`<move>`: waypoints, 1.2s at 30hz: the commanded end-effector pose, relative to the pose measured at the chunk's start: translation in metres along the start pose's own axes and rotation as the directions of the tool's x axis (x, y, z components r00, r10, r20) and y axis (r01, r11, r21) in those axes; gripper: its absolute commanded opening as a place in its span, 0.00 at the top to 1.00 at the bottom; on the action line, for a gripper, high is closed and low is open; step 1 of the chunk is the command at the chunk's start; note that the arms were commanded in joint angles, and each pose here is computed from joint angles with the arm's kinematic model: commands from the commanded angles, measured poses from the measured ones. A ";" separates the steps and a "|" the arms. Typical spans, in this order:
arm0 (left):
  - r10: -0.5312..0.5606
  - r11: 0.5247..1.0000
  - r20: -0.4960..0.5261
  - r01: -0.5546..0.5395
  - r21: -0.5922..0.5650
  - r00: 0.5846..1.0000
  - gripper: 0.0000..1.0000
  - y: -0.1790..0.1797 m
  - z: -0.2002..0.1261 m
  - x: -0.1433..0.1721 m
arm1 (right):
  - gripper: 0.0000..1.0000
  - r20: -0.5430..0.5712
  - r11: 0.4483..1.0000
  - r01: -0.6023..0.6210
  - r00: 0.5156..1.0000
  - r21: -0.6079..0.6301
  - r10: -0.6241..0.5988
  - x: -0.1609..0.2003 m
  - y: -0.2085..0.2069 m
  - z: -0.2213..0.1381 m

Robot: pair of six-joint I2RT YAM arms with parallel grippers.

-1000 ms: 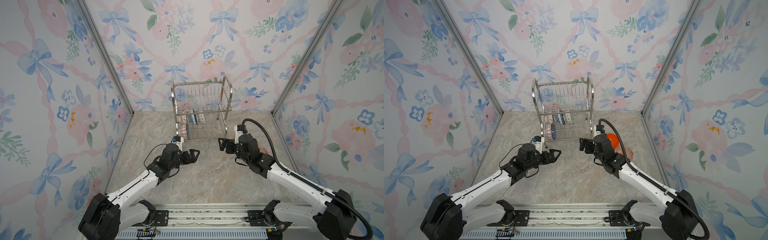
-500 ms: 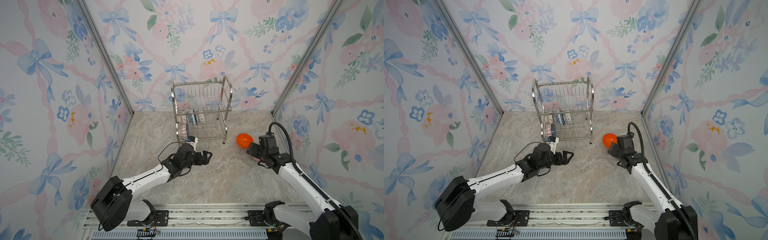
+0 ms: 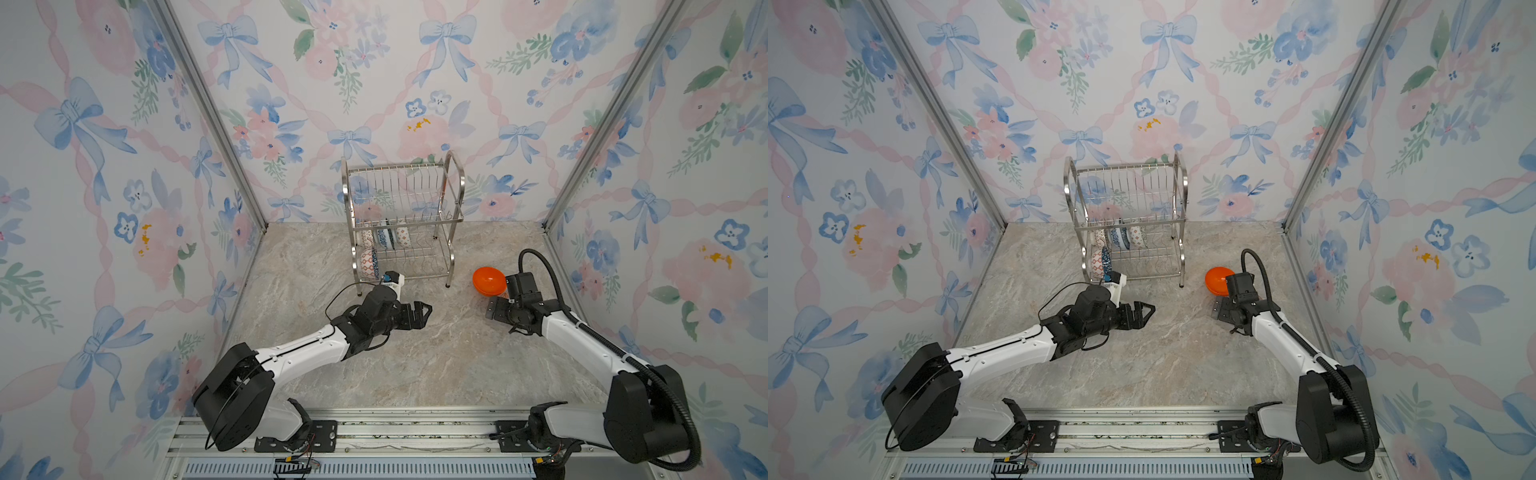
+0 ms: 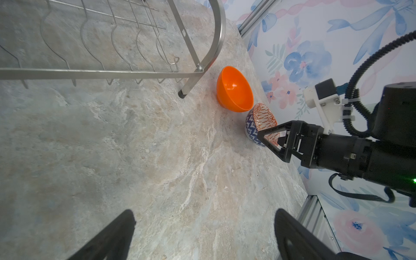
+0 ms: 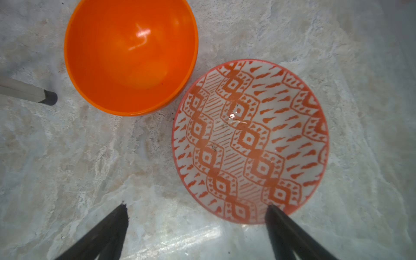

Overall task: Load bowls into a dish rack
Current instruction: Pick up the bowl from the middle-right of the table.

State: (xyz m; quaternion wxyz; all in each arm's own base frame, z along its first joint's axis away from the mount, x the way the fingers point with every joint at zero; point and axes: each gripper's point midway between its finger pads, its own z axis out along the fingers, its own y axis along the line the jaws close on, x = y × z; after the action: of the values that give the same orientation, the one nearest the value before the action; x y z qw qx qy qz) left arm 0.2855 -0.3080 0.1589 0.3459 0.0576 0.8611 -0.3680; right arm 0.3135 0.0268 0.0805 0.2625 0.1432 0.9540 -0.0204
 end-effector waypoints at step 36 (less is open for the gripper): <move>0.012 0.999 0.047 -0.010 -0.041 0.999 0.02 0.004 -0.016 -0.007 | 0.85 -0.094 0.976 0.213 0.974 0.053 -0.208 -0.011 0.029 0.025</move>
State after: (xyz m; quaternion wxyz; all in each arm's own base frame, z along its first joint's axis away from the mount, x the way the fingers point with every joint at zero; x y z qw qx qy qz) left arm 0.2870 -0.2993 0.1712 0.3655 0.0470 0.8572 -0.3597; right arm 0.3476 0.0468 0.0518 0.2049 0.0570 0.9751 -0.0625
